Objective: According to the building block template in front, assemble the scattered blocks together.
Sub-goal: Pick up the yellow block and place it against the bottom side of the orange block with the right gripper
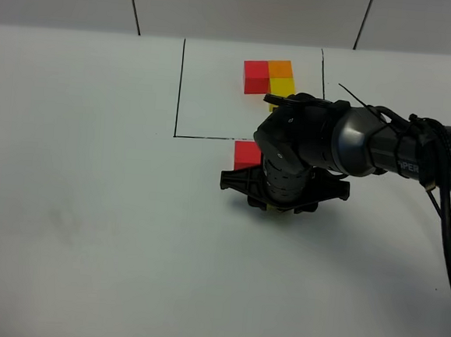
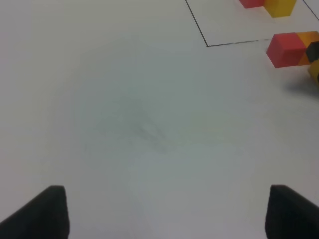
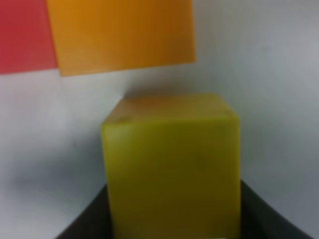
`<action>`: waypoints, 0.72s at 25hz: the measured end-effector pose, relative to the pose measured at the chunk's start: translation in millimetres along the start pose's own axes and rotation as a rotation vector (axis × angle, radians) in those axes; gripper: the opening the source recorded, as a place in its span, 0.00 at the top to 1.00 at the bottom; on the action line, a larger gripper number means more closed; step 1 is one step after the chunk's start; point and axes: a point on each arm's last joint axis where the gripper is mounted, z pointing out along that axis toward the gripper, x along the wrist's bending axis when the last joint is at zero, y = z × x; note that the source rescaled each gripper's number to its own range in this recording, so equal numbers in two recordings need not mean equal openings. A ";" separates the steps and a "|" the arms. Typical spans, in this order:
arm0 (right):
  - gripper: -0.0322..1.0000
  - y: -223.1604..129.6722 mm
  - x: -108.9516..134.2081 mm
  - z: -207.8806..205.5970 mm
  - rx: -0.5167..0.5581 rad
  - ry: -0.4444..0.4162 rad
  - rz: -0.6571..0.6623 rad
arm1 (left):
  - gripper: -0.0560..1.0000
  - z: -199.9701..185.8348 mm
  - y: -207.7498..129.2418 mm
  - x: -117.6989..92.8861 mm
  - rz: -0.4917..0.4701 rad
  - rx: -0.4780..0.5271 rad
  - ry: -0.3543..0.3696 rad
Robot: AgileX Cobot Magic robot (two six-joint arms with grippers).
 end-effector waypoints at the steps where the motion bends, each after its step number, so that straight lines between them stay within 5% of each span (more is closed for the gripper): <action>1: 0.95 -0.7 0.6 0.3 0.001 0.000 -0.002 | 0.25 0.0 0.0 0.0 0.000 0.000 0.000; 18: 0.95 -3.5 8.2 4.2 -0.010 0.027 -0.015 | 0.25 0.0 0.0 0.0 0.000 0.000 0.000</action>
